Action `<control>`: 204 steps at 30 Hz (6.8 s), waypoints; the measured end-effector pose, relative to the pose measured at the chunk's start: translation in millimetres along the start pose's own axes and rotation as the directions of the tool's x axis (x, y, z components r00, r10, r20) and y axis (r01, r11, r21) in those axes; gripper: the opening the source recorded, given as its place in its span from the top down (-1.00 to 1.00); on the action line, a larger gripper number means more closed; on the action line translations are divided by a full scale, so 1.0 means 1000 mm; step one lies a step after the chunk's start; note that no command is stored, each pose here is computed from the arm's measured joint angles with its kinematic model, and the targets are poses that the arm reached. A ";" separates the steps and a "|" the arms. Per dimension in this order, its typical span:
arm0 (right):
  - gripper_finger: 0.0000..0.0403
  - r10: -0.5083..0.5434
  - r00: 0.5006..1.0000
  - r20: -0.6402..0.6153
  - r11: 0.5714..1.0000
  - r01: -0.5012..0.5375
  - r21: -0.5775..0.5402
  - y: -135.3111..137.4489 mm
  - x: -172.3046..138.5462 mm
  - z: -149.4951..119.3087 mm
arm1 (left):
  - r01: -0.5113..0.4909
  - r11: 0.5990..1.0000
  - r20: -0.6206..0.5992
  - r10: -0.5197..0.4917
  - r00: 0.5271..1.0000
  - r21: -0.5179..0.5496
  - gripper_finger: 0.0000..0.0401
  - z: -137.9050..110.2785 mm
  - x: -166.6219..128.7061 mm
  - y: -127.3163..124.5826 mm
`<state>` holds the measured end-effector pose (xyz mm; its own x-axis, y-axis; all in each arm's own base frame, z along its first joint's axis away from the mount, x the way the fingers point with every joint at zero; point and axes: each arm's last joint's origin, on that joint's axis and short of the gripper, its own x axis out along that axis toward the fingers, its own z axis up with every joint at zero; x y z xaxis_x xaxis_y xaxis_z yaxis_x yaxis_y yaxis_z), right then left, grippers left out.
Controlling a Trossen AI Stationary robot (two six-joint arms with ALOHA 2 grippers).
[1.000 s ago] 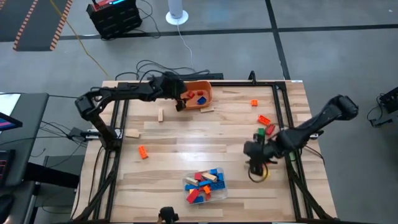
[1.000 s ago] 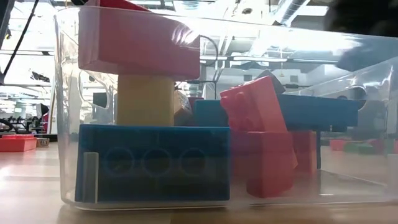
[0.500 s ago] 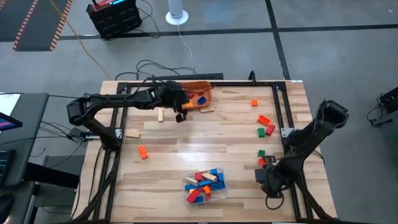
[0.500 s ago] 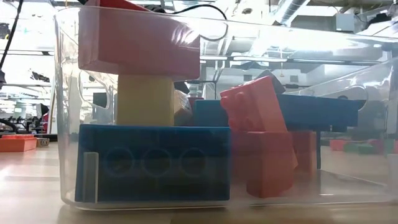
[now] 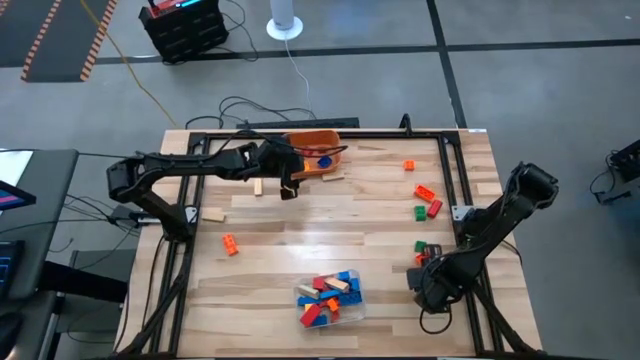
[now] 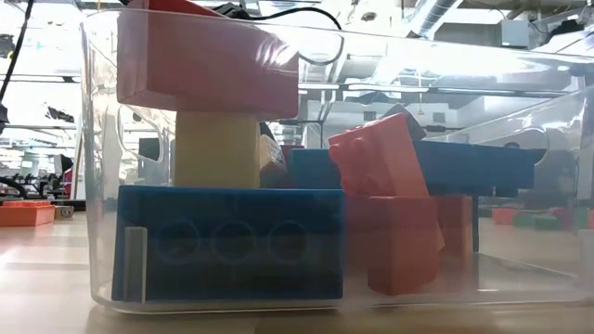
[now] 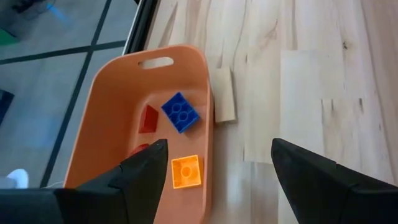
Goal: Sort blocks by size
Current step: Put the small yellow wooden block into the orange bin, then put the small orange game piece into the orange bin
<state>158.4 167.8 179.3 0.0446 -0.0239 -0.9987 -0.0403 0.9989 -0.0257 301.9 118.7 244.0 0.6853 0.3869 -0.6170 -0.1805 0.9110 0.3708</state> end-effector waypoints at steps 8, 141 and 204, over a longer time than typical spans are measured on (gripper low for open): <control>-0.22 -0.049 0.998 -0.046 0.999 0.049 -0.010 -0.007 0.011 -0.008 | -0.001 1.000 0.000 0.001 1.000 0.000 -0.39 0.000 0.000 0.000; -0.21 -0.118 0.772 0.625 0.940 -0.115 0.321 -0.143 -0.051 0.081 | -0.174 0.981 0.024 0.176 0.984 -0.082 0.30 -0.045 0.051 0.061; -0.21 -0.397 0.916 -0.057 0.414 0.234 0.880 -0.356 0.021 0.007 | -0.085 0.996 -0.085 0.085 0.993 0.006 -0.18 -0.003 0.043 0.026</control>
<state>180.9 -188.0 167.9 -0.0003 -0.4210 -0.9071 0.8719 0.4441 -0.2064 324.9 159.7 225.2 0.6051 0.4739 -0.6398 -0.2338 0.8739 0.4261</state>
